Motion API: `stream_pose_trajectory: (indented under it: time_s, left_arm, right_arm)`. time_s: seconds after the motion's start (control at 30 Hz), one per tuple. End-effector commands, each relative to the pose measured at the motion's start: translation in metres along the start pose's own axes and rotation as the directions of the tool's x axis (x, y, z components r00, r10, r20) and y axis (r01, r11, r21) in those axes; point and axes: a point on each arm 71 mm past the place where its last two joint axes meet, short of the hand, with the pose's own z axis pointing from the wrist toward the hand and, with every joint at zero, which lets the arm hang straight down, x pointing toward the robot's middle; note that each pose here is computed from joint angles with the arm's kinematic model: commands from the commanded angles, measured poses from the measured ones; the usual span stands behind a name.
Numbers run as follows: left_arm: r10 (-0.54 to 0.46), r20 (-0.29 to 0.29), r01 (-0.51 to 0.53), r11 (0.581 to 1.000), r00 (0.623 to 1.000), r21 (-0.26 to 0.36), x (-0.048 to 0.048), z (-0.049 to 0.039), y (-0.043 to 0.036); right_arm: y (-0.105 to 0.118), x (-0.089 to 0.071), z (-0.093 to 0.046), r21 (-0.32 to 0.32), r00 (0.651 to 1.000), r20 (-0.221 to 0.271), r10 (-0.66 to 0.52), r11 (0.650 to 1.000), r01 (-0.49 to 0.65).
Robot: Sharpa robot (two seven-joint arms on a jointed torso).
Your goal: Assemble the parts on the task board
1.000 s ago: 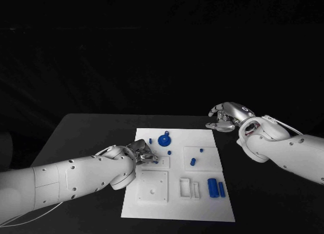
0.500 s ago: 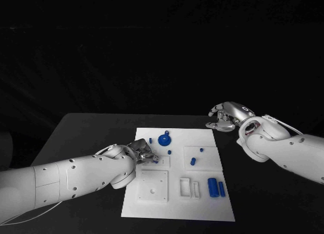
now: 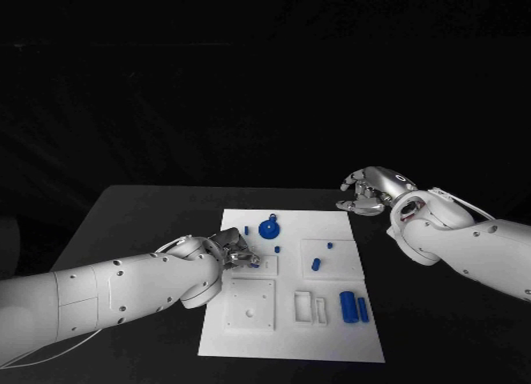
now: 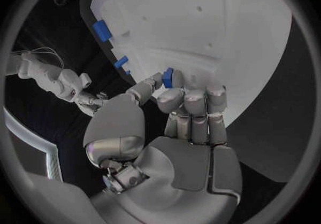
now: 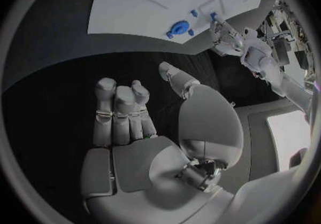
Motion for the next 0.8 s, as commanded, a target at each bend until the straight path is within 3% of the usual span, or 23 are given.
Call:
stream_pose_trajectory:
  time_s: [0.03,0.8]
  left_arm:
    - [0.025,-0.063,-0.025,1.000,0.998,-0.004,0.0094,-0.0005,-0.0006]
    - [0.037,-0.061,-0.038,0.999,0.997,-0.003,0.0091,0.0004,-0.0009]
  right_arm:
    - [0.0010,0.0008,0.0001,-0.010,1.000,-0.011,-0.002,1.000,0.002]
    - [0.0009,0.0011,0.0004,-0.009,1.000,-0.015,-0.001,1.000,0.000]
